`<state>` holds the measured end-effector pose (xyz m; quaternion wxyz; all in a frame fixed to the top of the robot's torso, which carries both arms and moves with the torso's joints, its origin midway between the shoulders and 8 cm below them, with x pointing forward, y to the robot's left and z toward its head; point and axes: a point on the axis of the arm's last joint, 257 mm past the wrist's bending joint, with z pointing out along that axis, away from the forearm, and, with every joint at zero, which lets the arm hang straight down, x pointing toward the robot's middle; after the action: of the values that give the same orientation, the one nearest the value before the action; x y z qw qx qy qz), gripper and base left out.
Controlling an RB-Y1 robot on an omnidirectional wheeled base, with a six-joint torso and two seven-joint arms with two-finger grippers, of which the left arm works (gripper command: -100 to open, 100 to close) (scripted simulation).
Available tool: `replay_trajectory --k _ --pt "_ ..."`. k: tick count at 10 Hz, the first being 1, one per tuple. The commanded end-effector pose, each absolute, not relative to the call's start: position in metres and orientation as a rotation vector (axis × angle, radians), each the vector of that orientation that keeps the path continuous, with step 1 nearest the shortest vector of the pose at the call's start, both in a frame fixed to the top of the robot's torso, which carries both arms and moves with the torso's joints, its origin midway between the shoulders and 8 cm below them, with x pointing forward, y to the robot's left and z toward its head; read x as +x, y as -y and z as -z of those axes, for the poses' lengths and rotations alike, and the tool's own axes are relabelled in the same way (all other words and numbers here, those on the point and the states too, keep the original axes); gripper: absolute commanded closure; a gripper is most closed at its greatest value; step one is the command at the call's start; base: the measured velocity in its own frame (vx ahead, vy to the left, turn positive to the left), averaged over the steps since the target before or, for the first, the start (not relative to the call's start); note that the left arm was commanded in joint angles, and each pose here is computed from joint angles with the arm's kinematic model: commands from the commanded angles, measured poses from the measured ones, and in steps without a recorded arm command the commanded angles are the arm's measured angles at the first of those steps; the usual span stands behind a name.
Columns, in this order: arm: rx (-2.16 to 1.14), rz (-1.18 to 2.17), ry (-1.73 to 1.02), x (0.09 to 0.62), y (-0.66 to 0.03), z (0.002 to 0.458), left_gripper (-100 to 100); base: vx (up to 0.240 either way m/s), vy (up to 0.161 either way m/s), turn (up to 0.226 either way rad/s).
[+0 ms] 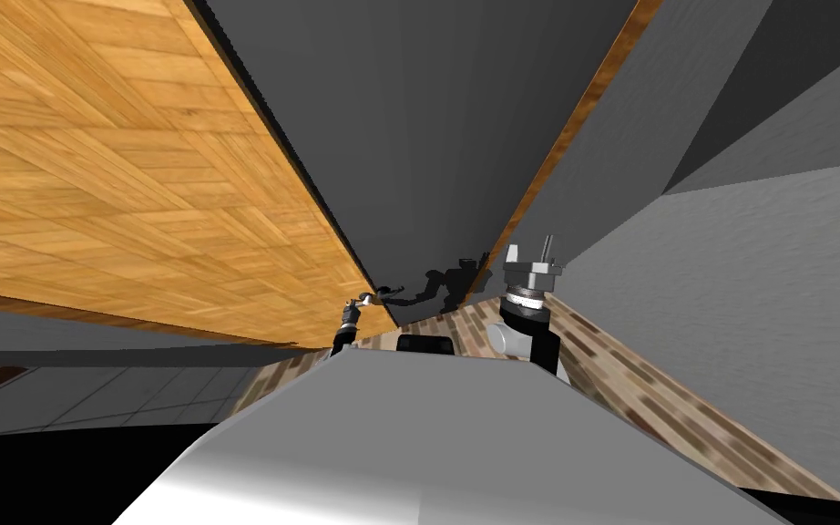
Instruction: Pull the door open
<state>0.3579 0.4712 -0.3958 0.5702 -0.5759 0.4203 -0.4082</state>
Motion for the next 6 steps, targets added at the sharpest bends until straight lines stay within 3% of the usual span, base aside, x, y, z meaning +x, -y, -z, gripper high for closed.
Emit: replay_trajectory --k 1,3,6 --pt "-1.35 0.955 -0.983 0.357 -0.474 0.395 100 0.0 0.0 0.0" --pt "-1.368 0.908 -0.987 0.335 -0.496 0.4 100 -0.151 -0.002 0.022" --pt "-1.36 0.911 -1.003 0.323 -0.502 0.4 100 -0.157 -0.038 -0.061"
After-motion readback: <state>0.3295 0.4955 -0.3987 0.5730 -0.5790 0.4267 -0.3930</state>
